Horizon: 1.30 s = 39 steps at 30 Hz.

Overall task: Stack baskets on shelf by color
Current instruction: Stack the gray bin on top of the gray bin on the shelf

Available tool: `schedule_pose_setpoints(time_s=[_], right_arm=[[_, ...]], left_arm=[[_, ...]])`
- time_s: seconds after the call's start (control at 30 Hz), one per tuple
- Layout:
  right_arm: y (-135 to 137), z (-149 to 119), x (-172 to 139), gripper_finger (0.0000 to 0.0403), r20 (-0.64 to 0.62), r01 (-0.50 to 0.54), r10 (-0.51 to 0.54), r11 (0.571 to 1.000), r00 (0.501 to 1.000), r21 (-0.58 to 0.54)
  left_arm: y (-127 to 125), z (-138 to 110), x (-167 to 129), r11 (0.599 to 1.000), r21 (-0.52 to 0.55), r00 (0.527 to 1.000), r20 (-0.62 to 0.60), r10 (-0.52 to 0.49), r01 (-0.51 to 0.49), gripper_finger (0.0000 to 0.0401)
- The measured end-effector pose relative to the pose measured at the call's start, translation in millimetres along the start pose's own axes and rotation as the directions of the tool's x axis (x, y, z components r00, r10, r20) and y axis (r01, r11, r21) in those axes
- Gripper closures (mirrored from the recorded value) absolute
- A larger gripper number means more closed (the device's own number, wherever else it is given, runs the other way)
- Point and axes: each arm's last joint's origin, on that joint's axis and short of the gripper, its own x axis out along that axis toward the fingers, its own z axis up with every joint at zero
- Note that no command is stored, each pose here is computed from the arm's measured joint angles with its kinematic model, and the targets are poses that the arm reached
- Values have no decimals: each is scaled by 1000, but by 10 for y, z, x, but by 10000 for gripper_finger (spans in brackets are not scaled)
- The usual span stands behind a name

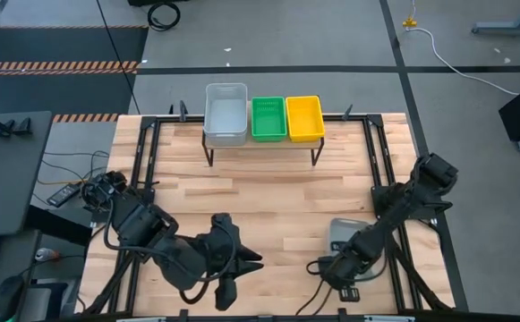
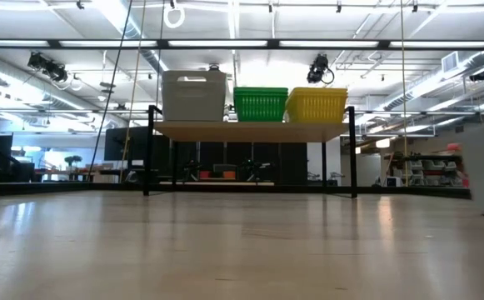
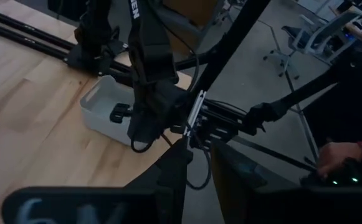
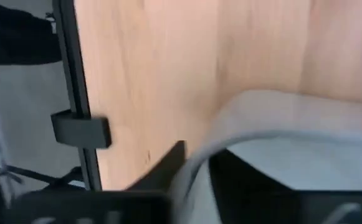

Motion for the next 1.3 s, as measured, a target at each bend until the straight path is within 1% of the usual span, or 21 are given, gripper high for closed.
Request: schedule_pose_setpoints(time_s=[0.07,0.1,0.17,0.27,0.33,0.4,0.47,0.57,0.63,0.8,0.9,0.97,1.07,1.17,1.23,1.3], right_arm=[[3,115,-86,375,16,24,-23,999,1000,-45],[1,172,-142,386,23,39,-38,997,999,-70],[-2,308,-264,386,67,80,-72,988,995,-128],[-20,525,-499,382,133,153,-126,965,983,-211],[-34,692,-668,390,190,170,-123,951,974,-257],[-76,852,-834,394,239,178,-111,943,965,-282],[-140,997,-1000,393,286,195,-111,939,952,-285],[-245,1197,-1250,390,372,242,-122,924,920,-297],[-296,1307,-1424,392,421,269,-115,906,900,-327],[-365,1509,-1880,393,544,350,-99,856,833,-381],[-387,1590,-2161,393,615,419,-88,806,783,-418],[-415,1632,-2339,393,664,472,-94,776,742,-418],[-505,1695,-2582,393,728,539,-111,749,676,-386],[-661,1768,-2782,393,788,593,-131,735,601,-330],[-793,1812,-2866,393,813,617,-152,731,563,-291],[-930,1853,-2949,393,836,631,-174,738,521,-239]], left_arm=[[8,-3,2,1000,-10,1000,-4,6,-6,324],[21,-5,5,1000,-16,1000,-8,17,-17,324],[64,-15,7,998,-28,998,-19,57,-57,324],[164,-49,-71,984,-35,985,-24,173,-174,328],[218,-43,-166,973,-42,973,-9,229,-229,335],[235,-20,-253,971,-45,972,5,237,-236,342],[243,15,-348,974,-24,974,18,225,-225,350],[267,71,-473,976,5,975,46,219,-220,359],[304,105,-539,970,14,968,71,241,-243,364],[451,189,-738,949,27,944,113,309,-313,374],[539,239,-826,938,28,931,128,341,-347,379],[598,273,-879,929,27,921,141,363,-370,382],[703,329,-982,914,26,905,156,397,-405,383],[794,384,-1027,898,15,887,169,430,-439,380],[841,421,-1023,888,2,873,182,452,-460,378],[893,461,-1000,874,6,859,188,475,-485,376]])
